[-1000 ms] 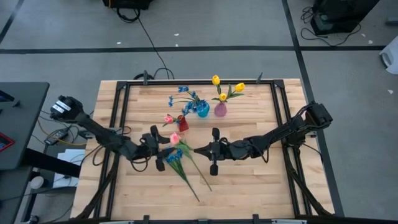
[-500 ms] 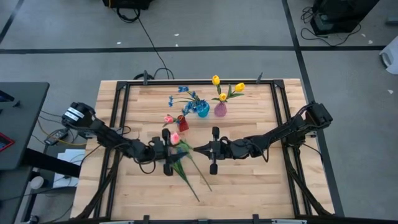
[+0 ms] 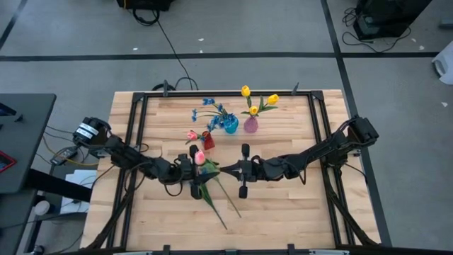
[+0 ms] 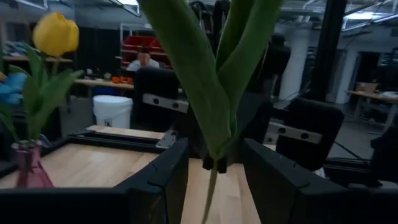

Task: Sort flowers into vase by color
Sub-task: Put the pink flower into the red vase

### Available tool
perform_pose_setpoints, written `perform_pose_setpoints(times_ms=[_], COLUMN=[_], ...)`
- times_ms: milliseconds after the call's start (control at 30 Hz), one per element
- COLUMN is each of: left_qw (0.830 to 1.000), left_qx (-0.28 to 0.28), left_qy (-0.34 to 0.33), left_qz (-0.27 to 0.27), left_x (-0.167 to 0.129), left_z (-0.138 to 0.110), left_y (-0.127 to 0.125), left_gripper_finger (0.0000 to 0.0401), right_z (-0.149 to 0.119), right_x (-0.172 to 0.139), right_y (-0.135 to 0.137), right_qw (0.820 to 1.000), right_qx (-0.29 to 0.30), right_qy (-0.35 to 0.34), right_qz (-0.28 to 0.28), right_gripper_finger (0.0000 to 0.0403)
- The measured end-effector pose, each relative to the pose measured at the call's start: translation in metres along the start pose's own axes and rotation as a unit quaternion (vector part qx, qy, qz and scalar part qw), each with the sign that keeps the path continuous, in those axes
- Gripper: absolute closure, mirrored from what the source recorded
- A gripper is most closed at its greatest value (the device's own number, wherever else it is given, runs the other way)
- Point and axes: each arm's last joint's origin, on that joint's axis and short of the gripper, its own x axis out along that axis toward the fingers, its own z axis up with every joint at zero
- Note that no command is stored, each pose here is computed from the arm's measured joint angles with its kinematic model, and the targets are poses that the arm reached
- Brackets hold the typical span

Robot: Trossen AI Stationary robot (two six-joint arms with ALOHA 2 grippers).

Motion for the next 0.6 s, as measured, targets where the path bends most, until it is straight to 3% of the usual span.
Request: perform_pose_setpoints(times_ms=[233,600], left_qw=[1.0,1.0], left_qx=[-0.006,-0.004], left_qy=[0.0,-0.004], left_qz=[-0.007,-0.027], left_x=[0.0022,0.0046], left_z=[-0.0001,0.0008], left_y=[0.0037,0.007], left_gripper_finger=[0.0284,0.0389], right_z=[0.0008,0.001], right_x=[0.0,0.0], right_y=[0.0007,0.0009], right_qw=[1.0,1.0], right_qx=[-0.002,0.0], right_qy=[-0.005,-0.005], right_qz=[0.012,0.02], right_gripper_finger=[0.0397,0.0383])
